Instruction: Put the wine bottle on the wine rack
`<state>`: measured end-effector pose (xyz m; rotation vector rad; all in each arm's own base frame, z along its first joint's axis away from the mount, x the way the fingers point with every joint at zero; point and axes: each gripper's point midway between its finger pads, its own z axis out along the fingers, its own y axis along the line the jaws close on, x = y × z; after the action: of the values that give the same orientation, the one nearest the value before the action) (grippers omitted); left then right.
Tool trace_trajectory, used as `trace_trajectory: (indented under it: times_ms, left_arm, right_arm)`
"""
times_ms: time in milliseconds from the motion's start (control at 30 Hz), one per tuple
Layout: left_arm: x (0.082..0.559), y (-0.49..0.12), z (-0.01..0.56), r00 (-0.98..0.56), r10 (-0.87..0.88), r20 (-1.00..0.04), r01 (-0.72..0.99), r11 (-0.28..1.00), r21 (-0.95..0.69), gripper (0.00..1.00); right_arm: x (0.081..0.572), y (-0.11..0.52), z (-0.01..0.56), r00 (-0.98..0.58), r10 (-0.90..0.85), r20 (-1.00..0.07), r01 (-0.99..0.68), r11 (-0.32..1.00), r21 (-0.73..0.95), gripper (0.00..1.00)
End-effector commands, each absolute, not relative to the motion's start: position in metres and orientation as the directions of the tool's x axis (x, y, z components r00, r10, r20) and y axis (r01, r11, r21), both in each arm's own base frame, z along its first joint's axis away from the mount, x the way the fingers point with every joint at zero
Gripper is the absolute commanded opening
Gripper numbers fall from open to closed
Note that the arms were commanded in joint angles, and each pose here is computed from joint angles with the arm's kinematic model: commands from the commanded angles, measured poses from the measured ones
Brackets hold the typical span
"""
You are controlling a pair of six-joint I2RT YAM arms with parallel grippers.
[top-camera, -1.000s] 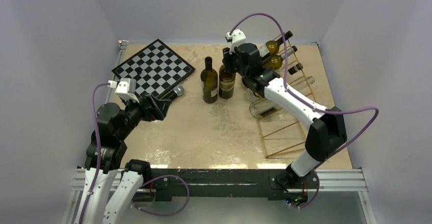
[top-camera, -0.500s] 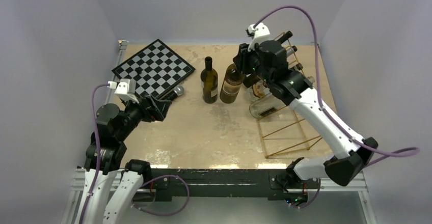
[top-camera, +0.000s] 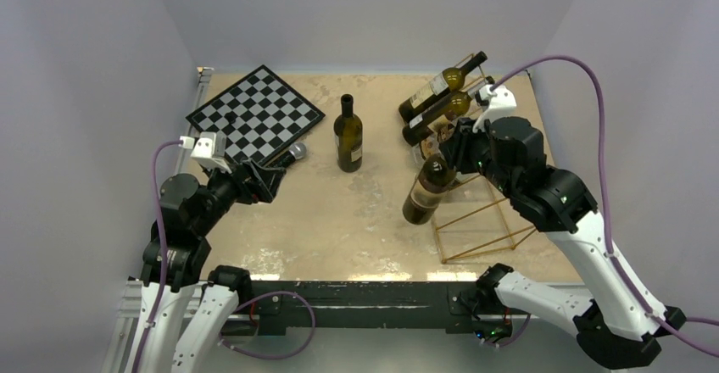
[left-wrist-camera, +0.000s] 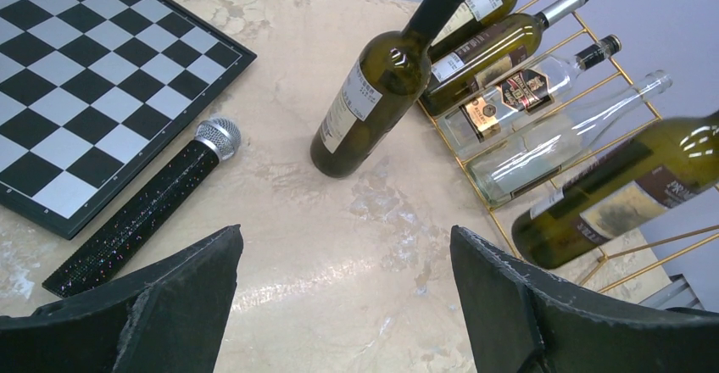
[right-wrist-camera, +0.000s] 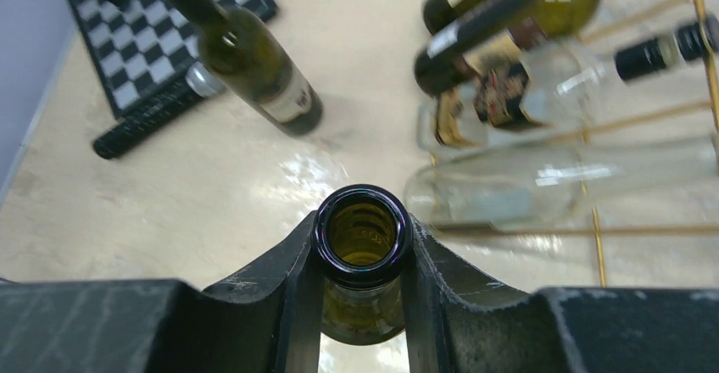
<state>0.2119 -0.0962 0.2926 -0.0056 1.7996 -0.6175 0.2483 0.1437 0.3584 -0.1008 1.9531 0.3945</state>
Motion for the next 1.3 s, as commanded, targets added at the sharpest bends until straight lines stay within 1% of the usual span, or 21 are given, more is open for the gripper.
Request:
trace_trajectory:
  times_ms: [0,233,400,533,733,967,1200,1267]
  left_arm:
    - [0.211,-0.101,0.298,-0.310,-0.324,-0.894,0.333,0.843,-0.422,0.96]
    - [0.212,-0.105,0.298,-0.319,-0.325,-0.890,0.347,0.834,-0.429,0.96]
    - [0.213,-0.107,0.297,-0.330,-0.326,-0.886,0.352,0.828,-0.436,0.96]
    - [0.215,-0.107,0.295,-0.337,-0.325,-0.884,0.345,0.831,-0.437,0.96]
    - [0.216,-0.108,0.296,-0.338,-0.325,-0.883,0.347,0.829,-0.438,0.96]
    - [0.216,-0.105,0.293,-0.342,-0.320,-0.884,0.330,0.840,-0.431,0.96]
    - [0.218,-0.107,0.288,-0.356,-0.320,-0.878,0.332,0.835,-0.439,0.95]
    - [0.219,-0.108,0.288,-0.361,-0.321,-0.875,0.337,0.830,-0.444,0.96]
  right_arm:
    - [0.231,0.112,0.351,-0.403,0.213,-0.890,-0.113,0.954,0.279,0.00]
    - [0.207,0.076,0.307,-0.446,0.256,-0.857,0.042,0.963,0.266,0.00]
    - [0.202,0.054,0.288,-0.425,0.306,-0.852,0.167,0.952,0.258,0.00]
    - [0.201,0.038,0.282,-0.372,0.344,-0.862,0.252,0.931,0.263,0.00]
    - [0.202,0.029,0.272,-0.348,0.376,-0.859,0.316,0.910,0.270,0.00]
    - [0.195,0.026,0.252,-0.369,0.414,-0.832,0.362,0.889,0.281,0.00]
    - [0.182,0.019,0.236,-0.367,0.468,-0.804,0.405,0.859,0.314,0.19]
    - [0.177,0.013,0.230,-0.356,0.493,-0.794,0.440,0.838,0.323,0.21]
